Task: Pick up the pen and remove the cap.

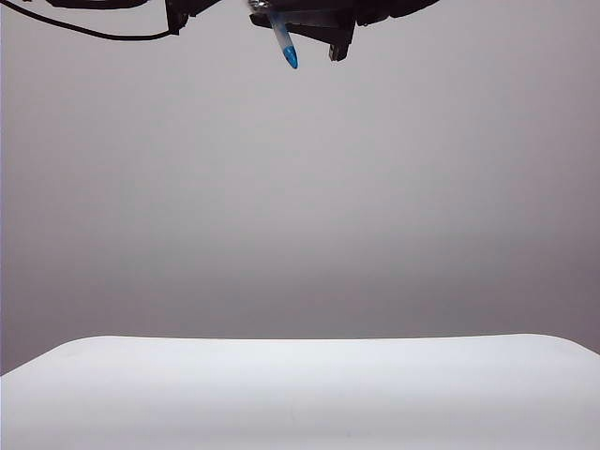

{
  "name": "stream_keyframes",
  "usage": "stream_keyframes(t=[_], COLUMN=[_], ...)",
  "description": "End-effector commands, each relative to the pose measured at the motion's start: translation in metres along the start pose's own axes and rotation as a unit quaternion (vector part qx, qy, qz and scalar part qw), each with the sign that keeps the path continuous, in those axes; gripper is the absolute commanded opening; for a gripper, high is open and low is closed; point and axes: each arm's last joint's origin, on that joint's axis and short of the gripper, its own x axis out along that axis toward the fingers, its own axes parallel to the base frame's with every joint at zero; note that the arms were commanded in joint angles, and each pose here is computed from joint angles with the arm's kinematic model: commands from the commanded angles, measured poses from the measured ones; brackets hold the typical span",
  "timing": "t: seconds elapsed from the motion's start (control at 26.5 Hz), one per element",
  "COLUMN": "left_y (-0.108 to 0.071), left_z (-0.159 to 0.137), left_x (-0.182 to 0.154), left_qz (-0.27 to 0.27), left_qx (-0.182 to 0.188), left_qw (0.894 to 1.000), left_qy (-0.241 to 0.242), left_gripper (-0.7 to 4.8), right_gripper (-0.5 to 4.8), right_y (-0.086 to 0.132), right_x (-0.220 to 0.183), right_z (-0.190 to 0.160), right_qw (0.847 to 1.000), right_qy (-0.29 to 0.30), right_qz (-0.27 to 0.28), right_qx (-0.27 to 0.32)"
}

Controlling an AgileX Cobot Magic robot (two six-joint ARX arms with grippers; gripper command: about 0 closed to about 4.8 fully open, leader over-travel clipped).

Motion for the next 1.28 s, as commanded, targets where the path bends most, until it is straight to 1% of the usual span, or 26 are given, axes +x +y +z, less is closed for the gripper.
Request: stream_keyframes(t=[0.04, 0.19, 0.57, 0.75, 0.98, 1.09, 1.13, 1.17, 1.25, 1.28], left_y=[-0.002, -0.002, 0.000, -0.001, -0.001, 0.001, 0.005, 0.008, 0.017, 0.023], left_z=[0.004, 0.004, 0.008, 0.015, 0.015, 0.015, 0.017, 0.018, 0.019, 0.017], left_x=[0.000, 0.000, 0.000, 0.001, 0.001, 0.001, -0.003, -0.007, -0.017, -0.024], left_qz=[-0.003, 0.000, 0.031, 0.030, 0.038, 0.063, 0.089, 0.107, 0.153, 0.192], left_qx=[0.015, 0.016, 0.021, 0.032, 0.041, 0.055, 0.064, 0.065, 0.061, 0.044], left_qw=[1.000, 1.000, 0.999, 0.998, 0.998, 0.995, 0.993, 0.991, 0.984, 0.979], left_qy=[-0.009, -0.011, -0.026, -0.035, -0.040, -0.045, -0.052, -0.056, -0.061, -0.054], left_gripper=[0.43, 0.43, 0.43, 0.43, 0.43, 0.43, 0.43, 0.43, 0.43, 0.43], right_gripper=[-0.05, -0.05, -0.05, -0.05, -0.05, -0.05, -0.05, -0.05, -0.05, -0.05], right_y=[0.001, 0.001, 0.002, 0.001, 0.001, -0.002, -0.003, -0.004, -0.006, -0.007], right_x=[0.000, -0.001, -0.002, -0.002, -0.002, -0.003, -0.004, -0.005, -0.007, -0.007], right_z=[0.000, -0.004, -0.012, -0.012, -0.012, -0.014, -0.016, -0.017, -0.019, -0.021], right_qw=[0.999, 0.997, 0.990, 0.988, 0.988, 0.978, 0.969, 0.963, 0.949, 0.942], right_qy=[0.020, 0.047, 0.100, 0.110, 0.111, 0.144, 0.167, 0.181, 0.209, 0.223], right_qz=[-0.030, -0.059, -0.095, -0.108, -0.109, -0.153, -0.184, -0.200, -0.237, -0.253], right_qx=[0.012, 0.018, 0.010, 0.004, -0.003, -0.003, -0.003, -0.002, 0.000, 0.003])
